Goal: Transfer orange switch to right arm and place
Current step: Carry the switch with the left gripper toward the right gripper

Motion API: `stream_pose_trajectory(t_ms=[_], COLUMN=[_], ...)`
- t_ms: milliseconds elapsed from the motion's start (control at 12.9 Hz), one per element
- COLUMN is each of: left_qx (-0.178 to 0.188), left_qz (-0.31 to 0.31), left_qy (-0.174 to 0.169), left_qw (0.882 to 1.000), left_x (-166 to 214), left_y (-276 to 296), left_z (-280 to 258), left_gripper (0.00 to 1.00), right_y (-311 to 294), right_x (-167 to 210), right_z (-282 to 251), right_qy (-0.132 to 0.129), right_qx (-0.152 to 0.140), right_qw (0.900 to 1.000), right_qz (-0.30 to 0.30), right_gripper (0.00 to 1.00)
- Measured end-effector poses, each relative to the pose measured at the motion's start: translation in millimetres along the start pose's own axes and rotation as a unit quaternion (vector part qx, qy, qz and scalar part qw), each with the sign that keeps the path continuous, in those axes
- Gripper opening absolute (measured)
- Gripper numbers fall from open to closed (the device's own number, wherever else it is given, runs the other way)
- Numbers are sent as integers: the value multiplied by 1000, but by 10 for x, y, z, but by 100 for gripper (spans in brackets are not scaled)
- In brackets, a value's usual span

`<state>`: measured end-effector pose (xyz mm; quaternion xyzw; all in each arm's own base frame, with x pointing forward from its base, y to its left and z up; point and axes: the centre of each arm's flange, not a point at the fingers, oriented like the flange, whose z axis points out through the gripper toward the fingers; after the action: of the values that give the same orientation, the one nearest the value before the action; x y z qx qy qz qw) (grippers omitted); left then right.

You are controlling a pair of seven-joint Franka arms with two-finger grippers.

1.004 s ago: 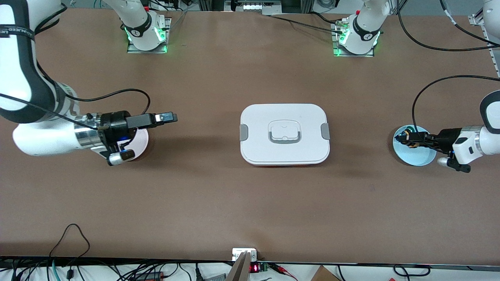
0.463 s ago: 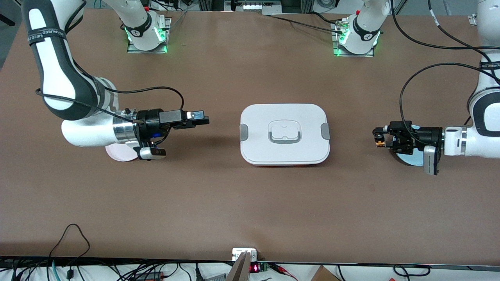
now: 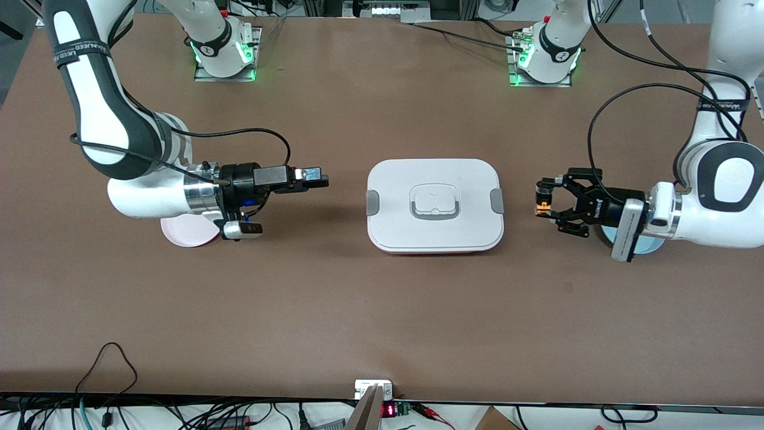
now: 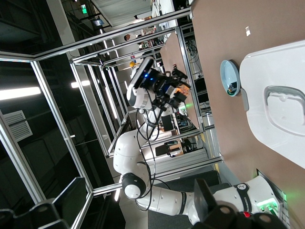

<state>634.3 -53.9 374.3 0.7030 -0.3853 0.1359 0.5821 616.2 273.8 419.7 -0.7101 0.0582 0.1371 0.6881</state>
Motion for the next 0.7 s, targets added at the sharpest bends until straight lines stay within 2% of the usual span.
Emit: stream_pose_trajectory(t_ms=[154, 309, 463, 695], left_qx=[-36, -70, -70, -27], left_qz=[64, 123, 170, 201], left_qy=[26, 46, 70, 97], left_qw=[997, 989, 980, 974], left_x=[144, 274, 482, 880], left_y=[43, 40, 85, 262], left_z=[293, 729, 1126, 1604], left_gripper=[72, 72, 72, 72], right_y=[29, 96, 178, 226], right_x=[-28, -82, -132, -231], right_z=[153, 352, 583, 972], right_qy=[2, -1, 10, 32], right_qx=[-7, -12, -5, 8], right_qw=[1000, 1000, 1000, 998], right_qz=[1, 8, 22, 45], right_gripper=[100, 100, 100, 100])
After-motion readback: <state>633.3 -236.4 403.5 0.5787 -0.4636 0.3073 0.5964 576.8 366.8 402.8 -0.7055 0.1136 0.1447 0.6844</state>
